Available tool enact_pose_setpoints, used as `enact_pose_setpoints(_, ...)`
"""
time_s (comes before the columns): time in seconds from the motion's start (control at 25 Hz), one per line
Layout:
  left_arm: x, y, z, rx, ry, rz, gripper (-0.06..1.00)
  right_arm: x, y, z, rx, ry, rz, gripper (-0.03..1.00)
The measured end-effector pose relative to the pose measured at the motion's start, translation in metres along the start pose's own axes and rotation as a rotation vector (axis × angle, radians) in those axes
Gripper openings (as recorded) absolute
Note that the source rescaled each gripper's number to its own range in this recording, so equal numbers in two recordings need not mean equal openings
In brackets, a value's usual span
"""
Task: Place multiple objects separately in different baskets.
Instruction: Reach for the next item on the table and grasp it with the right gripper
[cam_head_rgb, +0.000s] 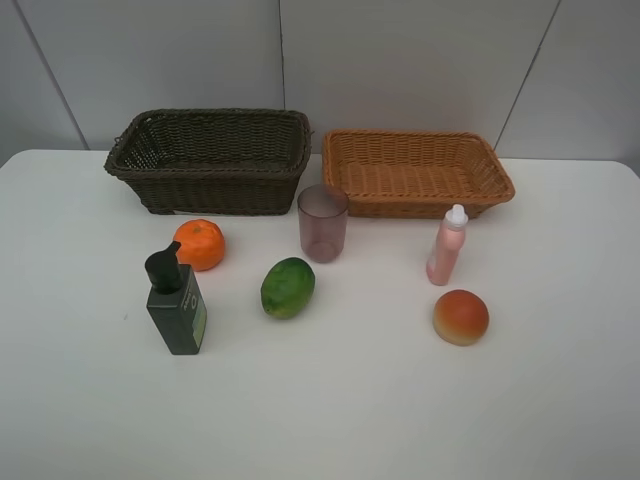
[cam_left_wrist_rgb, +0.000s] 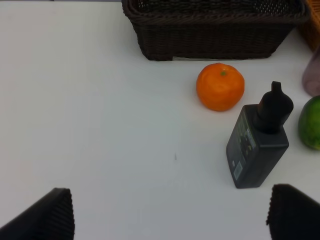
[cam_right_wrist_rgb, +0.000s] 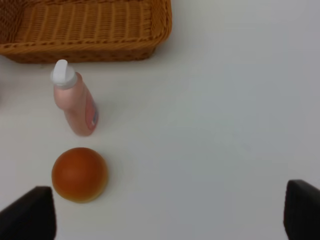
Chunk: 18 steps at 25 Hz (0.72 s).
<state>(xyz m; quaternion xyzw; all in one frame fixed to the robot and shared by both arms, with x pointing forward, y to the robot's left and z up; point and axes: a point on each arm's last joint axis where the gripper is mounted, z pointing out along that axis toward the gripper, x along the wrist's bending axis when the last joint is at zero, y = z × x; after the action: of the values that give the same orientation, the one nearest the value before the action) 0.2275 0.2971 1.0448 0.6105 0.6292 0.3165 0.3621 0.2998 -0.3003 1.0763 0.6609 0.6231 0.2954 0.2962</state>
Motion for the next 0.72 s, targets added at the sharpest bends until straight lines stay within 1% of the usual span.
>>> enact_pose_setpoints(0.12, 0.000, 0.000, 0.000, -0.001, 0.000, 0.000, 1.00, 0.003, 0.007, 0.015, 0.072, 0.028, 0.022, 1.00)
enact_pose_setpoints(0.36, 0.000, 0.000, 0.000, -0.001, 0.000, 0.000, 1.00, 0.004, 0.015, 0.042, 0.196, 0.039, 0.038, 1.00)
enact_pose_setpoints(0.52, 0.000, 0.000, 0.000, -0.001, 0.000, 0.000, 1.00, 0.005, 0.018, 0.051, 0.219, 0.046, 0.036, 1.00)
enact_pose_setpoints(0.72, 0.000, 0.000, 0.000, -0.001, 0.000, 0.000, 1.00, 0.018, 0.022, 0.066, 0.251, 0.114, -0.037, 1.00)
